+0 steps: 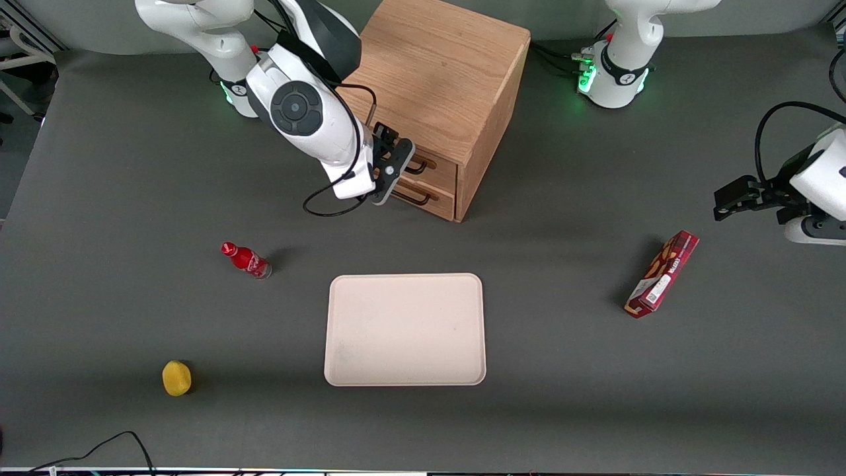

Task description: Open upper drawer

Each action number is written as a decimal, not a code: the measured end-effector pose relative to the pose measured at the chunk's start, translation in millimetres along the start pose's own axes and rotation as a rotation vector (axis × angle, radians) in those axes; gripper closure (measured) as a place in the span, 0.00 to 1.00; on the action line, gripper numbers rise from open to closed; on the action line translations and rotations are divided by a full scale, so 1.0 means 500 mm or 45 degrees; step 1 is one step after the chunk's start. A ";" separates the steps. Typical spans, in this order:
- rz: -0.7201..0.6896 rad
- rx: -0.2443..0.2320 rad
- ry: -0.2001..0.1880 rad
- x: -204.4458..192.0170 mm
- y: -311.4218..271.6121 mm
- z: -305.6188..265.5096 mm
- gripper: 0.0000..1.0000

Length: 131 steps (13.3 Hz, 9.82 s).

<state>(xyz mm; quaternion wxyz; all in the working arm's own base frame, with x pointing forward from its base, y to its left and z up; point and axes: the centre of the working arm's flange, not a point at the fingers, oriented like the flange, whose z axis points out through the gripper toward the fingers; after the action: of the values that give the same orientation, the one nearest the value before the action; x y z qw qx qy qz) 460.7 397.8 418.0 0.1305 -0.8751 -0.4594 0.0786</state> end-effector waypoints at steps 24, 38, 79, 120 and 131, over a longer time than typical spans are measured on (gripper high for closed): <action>-0.028 -0.042 0.011 0.015 0.028 0.072 0.00; -0.002 -0.133 0.050 0.015 0.122 0.035 0.00; -0.017 -0.197 0.133 0.020 0.496 -0.037 0.00; 0.020 -0.190 -0.025 -0.066 0.273 -0.369 0.00; 0.395 -0.366 0.151 -0.369 0.066 -0.490 0.00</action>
<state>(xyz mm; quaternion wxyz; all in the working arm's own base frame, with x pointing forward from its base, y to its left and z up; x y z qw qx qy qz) 445.1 189.4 645.1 0.0176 -0.9480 -0.3172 -0.0203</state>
